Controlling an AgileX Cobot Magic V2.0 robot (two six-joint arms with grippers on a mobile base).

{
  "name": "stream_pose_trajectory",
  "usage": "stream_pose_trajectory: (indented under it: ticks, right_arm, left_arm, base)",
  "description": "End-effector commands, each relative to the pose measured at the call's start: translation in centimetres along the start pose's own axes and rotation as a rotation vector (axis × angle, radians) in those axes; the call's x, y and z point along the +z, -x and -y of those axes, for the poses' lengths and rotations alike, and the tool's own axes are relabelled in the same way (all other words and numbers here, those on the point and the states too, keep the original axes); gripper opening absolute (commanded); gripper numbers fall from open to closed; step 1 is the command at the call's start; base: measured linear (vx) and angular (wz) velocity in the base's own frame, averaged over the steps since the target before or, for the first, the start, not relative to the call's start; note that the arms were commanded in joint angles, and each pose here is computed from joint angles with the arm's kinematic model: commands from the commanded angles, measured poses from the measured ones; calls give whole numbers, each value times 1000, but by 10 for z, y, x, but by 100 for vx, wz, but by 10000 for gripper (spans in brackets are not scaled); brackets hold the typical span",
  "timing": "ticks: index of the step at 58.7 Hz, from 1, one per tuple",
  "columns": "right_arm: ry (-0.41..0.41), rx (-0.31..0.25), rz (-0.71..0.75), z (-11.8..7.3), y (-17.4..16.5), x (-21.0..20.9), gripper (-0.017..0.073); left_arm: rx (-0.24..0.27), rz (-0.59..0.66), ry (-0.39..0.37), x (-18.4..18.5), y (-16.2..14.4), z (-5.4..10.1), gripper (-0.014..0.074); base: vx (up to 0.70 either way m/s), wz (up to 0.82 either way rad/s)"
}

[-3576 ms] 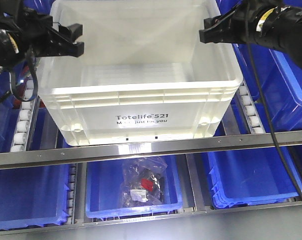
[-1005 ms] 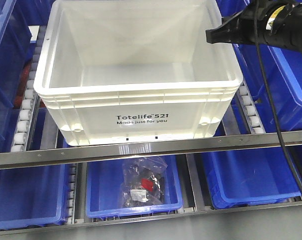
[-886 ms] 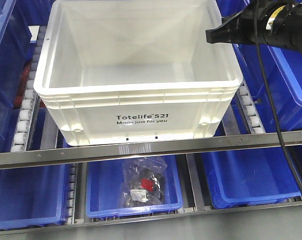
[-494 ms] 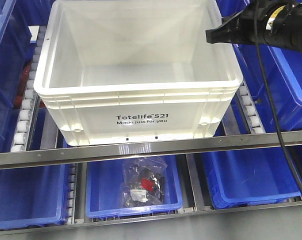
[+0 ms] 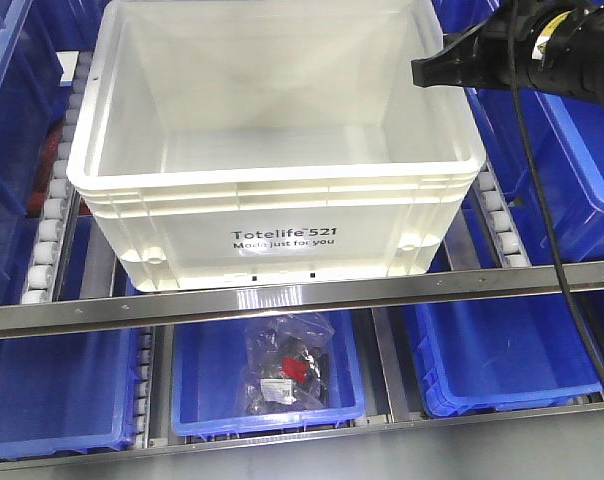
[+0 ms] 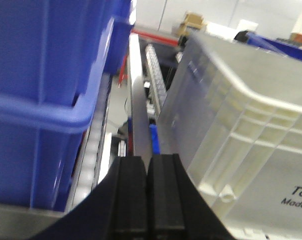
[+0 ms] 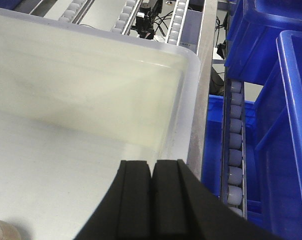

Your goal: Place moving items into box and shelve

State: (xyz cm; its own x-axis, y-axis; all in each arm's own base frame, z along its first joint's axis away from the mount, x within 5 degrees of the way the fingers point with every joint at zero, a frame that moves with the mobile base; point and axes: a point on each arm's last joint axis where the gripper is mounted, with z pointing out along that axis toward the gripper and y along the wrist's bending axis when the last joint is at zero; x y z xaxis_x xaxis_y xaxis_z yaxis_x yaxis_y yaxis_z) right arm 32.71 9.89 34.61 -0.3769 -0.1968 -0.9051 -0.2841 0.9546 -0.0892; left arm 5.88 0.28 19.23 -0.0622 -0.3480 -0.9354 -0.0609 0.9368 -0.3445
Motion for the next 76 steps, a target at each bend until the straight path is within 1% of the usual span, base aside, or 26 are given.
stream_pose_trajectory:
  ticks: [1, 4, 7, 15, 18, 25, 30, 39, 41, 43, 48, 60, 63, 65, 69, 72, 76]
  right_arm:
    - [3, -6, 143, 1, 26, -18, -8]
    - [3, -6, 143, 1, 26, -18, -8]
    - [3, -6, 143, 1, 26, -18, -8]
    - [3, -6, 143, 1, 26, -18, -8]
    - [3, -6, 143, 1, 26, -18, -8]
    - [3, -6, 143, 1, 26, -18, -8]
    - [3, -6, 143, 1, 26, -18, -8]
    - [3, -6, 143, 1, 26, -18, -8]
    - [3, -6, 143, 1, 26, -18, -8]
    - [3, -6, 143, 1, 26, -18, -8]
    - [3, -6, 143, 1, 26, -18, -8]
    - [3, -6, 143, 1, 26, -18, -8]
    - [3, -6, 143, 1, 26, -18, -8]
    - [3, -6, 143, 1, 26, -18, -8]
    - [3, -6, 143, 1, 26, -18, -8]
    - [3, -6, 143, 1, 26, -18, -8]
    - [3, -6, 143, 1, 26, -18, -8]
  left_arm:
    - [-82, 6, -26, 1, 3, 3, -7]
    - [-88, -10, -24, 0, 2, 3, -7]
    - [-81, 2, -30, 0, 3, 3, -7]
    - [-18, 55, -57, 0, 7, 6, -7]
    - [9, 58, -57, 0, 8, 6, -7]
    - [55, 60, -55, 0, 8, 6, -7]
    - [103, 61, -54, 0, 8, 6, -7]
    - [228, 51, -46, 0, 7, 5, -7]
    - [245, 41, -41, 0, 6, 5, -7]
    - [253, 28, -37, 0, 5, 4, -7]
    - [248, 10, -31, 0, 3, 3, -7]
    - [252, 3, -28, 0, 2, 3, -7]
    - [278, 2, -26, 0, 2, 3, -7]
    - [315, 3, -24, 0, 2, 3, -7]
    - [357, 13, -25, 0, 3, 3, -7]
    - [360, 23, -29, 0, 4, 3, -7]
    - [343, 34, -33, 0, 5, 4, -7]
  base:
    - [0, 0]
    - [0, 0]
    - [0, 0]
    - [0, 0]
    - [0, 0]
    - [0, 0]
    - [0, 0]
    - [0, 0]
    - [0, 0]
    - [0, 0]
    - [0, 0]
    - [0, 0]
    - [0, 0]
    - [0, 0]
    - [0, 0]
    - [0, 0]
    - [0, 0]
